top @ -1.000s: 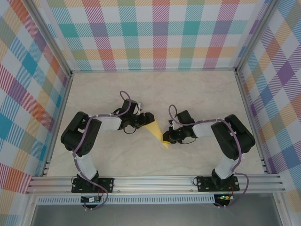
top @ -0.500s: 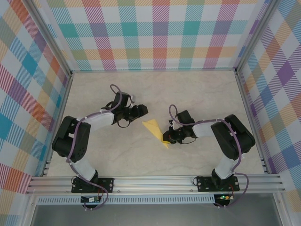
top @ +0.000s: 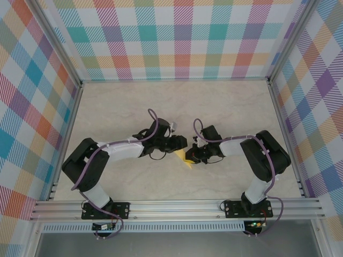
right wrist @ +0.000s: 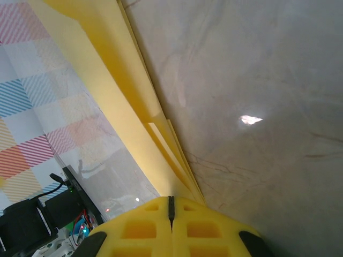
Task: Fold a paper plane with a square sheet of paper (pick it up from the middle)
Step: Fold the wing for the fifth time at the center of the table.
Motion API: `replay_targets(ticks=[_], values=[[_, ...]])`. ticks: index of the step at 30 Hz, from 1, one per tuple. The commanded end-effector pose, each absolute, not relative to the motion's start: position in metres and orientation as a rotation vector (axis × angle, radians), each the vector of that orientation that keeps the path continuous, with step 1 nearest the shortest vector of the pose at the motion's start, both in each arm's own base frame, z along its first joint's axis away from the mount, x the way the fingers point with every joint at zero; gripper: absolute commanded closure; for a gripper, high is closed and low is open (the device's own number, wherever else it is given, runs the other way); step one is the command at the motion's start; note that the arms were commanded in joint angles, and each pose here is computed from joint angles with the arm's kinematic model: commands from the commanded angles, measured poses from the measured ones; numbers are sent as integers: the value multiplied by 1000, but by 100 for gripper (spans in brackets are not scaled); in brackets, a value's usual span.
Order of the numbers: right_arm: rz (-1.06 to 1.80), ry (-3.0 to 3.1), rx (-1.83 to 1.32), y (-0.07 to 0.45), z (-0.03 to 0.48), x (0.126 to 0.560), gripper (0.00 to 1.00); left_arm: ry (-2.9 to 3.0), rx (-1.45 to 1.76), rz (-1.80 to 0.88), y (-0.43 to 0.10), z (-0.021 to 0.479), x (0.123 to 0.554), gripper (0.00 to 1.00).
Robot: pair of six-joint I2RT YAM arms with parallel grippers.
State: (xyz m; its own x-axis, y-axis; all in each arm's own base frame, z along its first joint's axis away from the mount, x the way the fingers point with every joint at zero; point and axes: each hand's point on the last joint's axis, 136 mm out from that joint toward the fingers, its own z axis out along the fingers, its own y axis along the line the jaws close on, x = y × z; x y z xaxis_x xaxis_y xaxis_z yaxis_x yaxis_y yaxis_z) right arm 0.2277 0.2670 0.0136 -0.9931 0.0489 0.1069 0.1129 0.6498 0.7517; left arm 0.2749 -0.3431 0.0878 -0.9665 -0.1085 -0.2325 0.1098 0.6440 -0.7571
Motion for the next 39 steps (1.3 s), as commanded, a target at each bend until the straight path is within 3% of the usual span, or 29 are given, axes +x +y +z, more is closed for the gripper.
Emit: replay_targets(ticks=[1,13,19,23,25,29,39], values=[[-1027,-2767,-285,240,-21,200,98,2620,-53,-1250,-352,72,268,57],[-1015,-2756,-295,237,-26,195,99,2703,-155,-1028,-331,23,270,58],[-988,-2768,-299,233,-27,192,99,2669,-193,-1024,-327,23,278,58],[-977,-2768,-304,231,-30,190,99,2637,-283,-1029,-315,23,283,64],[-974,-2769,-304,231,-30,190,99,2621,-284,-1076,-317,26,285,73],[-969,-2768,-308,231,-31,190,99,2606,-281,-1124,-321,32,284,80],[-953,-2775,-315,229,-33,189,99,2601,-313,-1238,-330,36,277,81]])
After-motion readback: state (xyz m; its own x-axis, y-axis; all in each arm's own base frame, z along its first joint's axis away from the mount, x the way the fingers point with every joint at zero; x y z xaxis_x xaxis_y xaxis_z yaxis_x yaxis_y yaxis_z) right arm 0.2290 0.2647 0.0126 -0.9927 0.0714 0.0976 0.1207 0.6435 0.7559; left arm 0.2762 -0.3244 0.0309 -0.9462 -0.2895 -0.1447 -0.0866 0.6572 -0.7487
